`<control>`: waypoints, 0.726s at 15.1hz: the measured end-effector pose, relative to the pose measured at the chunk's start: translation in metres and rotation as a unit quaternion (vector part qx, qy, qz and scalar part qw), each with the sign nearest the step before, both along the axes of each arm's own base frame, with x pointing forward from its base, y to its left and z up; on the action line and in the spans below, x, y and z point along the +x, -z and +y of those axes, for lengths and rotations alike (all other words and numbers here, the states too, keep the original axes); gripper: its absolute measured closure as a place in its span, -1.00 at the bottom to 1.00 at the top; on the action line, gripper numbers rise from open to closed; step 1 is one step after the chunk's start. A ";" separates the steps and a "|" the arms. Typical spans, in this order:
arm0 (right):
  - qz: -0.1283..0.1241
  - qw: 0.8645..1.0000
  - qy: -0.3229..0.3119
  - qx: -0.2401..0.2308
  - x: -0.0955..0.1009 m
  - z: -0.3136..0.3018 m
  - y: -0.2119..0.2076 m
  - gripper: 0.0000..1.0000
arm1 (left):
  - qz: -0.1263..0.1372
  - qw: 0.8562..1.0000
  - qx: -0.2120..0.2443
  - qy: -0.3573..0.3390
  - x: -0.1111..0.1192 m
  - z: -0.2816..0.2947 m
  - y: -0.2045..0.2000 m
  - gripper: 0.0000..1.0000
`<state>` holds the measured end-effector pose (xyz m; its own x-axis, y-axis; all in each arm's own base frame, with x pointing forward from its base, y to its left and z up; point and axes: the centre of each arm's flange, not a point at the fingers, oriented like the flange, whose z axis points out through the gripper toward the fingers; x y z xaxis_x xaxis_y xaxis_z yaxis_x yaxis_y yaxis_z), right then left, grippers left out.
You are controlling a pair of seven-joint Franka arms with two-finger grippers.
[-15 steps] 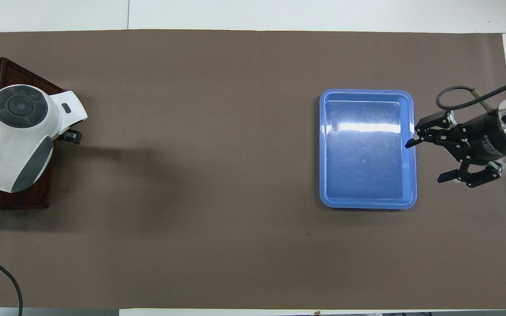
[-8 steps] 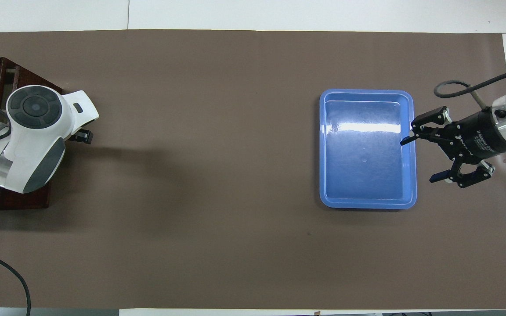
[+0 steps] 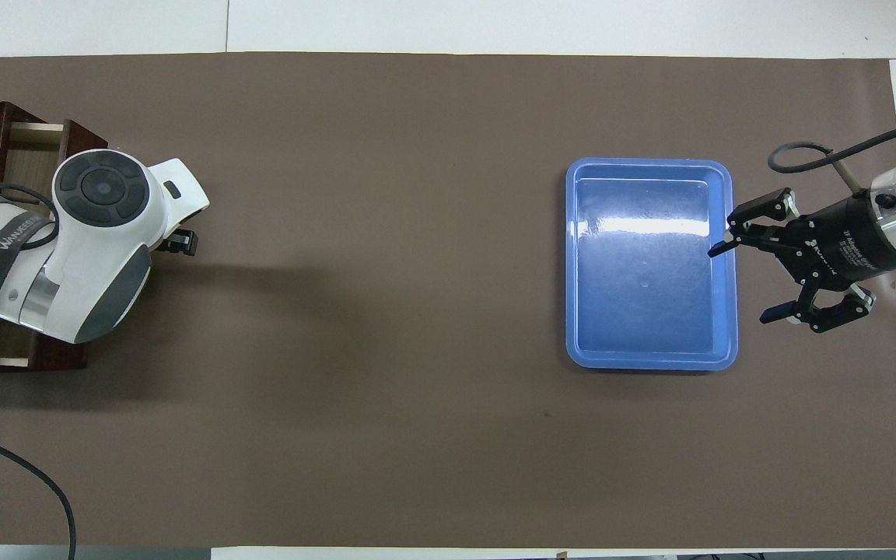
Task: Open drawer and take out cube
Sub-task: 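Pull the drawer handle outward with the left gripper while the right gripper advances, then release the handle and lower the left gripper into the open drawer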
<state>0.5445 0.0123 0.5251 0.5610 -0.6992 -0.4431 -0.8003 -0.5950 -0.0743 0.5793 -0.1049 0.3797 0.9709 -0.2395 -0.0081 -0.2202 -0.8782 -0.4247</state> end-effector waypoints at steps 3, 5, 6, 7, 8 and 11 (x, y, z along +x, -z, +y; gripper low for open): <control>0.000 1.000 -0.001 0.000 0.000 0.001 0.000 -1.00 | 0.003 1.000 -0.009 -0.005 -0.006 -0.026 -0.003 -1.00; 0.000 1.000 -0.001 0.000 0.000 0.001 0.000 -1.00 | 0.003 1.000 -0.013 -0.009 -0.011 -0.042 -0.003 -1.00; 0.000 1.000 -0.001 0.000 0.000 0.001 0.000 -1.00 | 0.002 1.000 -0.015 -0.010 -0.012 -0.049 -0.003 -1.00; 0.000 1.000 -0.001 0.000 0.000 0.001 0.000 -1.00 | 0.001 1.000 -0.016 -0.011 -0.014 -0.053 -0.004 -1.00; 0.000 1.000 0.000 0.001 0.000 0.001 0.000 -1.00 | 0.002 1.000 -0.016 -0.012 -0.015 -0.055 -0.003 -1.00; 0.000 1.000 0.003 0.008 0.000 0.000 -0.001 -1.00 | 0.005 1.000 -0.015 -0.012 -0.016 -0.057 -0.003 -1.00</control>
